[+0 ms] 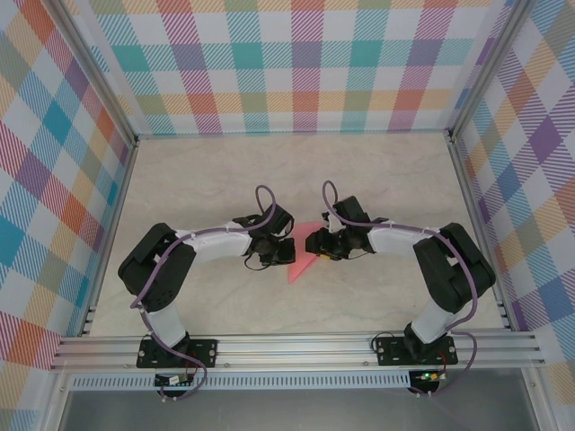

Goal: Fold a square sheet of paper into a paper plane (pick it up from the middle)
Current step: Third fold the triangle at the center of the table, then fourth fold the wing at the center of the table.

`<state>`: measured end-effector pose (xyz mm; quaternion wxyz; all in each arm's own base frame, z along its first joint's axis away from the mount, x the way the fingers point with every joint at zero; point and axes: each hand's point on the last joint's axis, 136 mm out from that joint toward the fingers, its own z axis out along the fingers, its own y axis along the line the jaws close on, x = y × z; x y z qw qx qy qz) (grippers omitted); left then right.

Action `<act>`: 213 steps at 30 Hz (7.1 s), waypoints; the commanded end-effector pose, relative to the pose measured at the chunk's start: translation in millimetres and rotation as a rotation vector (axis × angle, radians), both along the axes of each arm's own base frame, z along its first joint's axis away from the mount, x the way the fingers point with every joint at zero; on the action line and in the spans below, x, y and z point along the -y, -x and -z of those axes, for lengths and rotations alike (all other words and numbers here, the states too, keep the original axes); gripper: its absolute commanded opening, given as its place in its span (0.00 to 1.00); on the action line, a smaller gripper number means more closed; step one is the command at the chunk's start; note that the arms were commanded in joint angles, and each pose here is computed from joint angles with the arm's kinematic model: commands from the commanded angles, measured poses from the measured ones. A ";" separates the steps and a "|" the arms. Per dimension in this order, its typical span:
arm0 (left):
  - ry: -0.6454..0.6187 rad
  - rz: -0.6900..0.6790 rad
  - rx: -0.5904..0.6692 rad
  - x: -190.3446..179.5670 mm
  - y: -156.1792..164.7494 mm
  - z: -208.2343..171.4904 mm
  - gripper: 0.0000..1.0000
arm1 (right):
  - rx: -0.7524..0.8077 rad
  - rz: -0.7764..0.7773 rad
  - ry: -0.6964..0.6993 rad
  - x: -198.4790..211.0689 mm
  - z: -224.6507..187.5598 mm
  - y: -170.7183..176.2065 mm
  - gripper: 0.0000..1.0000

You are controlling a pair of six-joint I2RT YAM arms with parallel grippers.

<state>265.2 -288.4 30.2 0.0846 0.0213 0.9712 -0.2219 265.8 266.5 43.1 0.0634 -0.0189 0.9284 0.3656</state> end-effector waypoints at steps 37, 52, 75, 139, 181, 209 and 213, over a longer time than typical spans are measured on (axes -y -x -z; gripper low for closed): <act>-0.211 0.229 0.359 9.4 48.2 -31.7 0.54 | -0.120 0.102 -0.021 -3.5 1.5 -0.5 0.06; -0.381 0.308 0.386 24.7 49.9 -10.1 0.51 | -0.139 0.091 -0.022 -6.1 -7.3 -0.9 0.08; -0.390 0.255 0.411 7.8 51.1 -4.9 0.41 | -0.163 0.093 -0.023 -9.4 -10.9 -3.1 0.10; -0.367 0.240 0.531 20.3 36.8 -18.2 0.26 | -0.185 0.088 -0.016 -9.2 -6.7 -1.1 0.14; -0.018 0.204 0.400 13.2 43.8 -21.7 0.01 | 0.041 0.017 -0.005 5.3 -64.6 0.3 0.61; 0.199 0.075 0.253 -8.9 33.4 -11.9 0.02 | -0.074 -0.166 -0.173 -49.3 -39.1 11.9 0.24; 0.206 0.067 0.247 -10.3 32.9 -10.9 0.02 | -0.090 -0.153 -0.159 -51.6 -30.7 6.2 0.22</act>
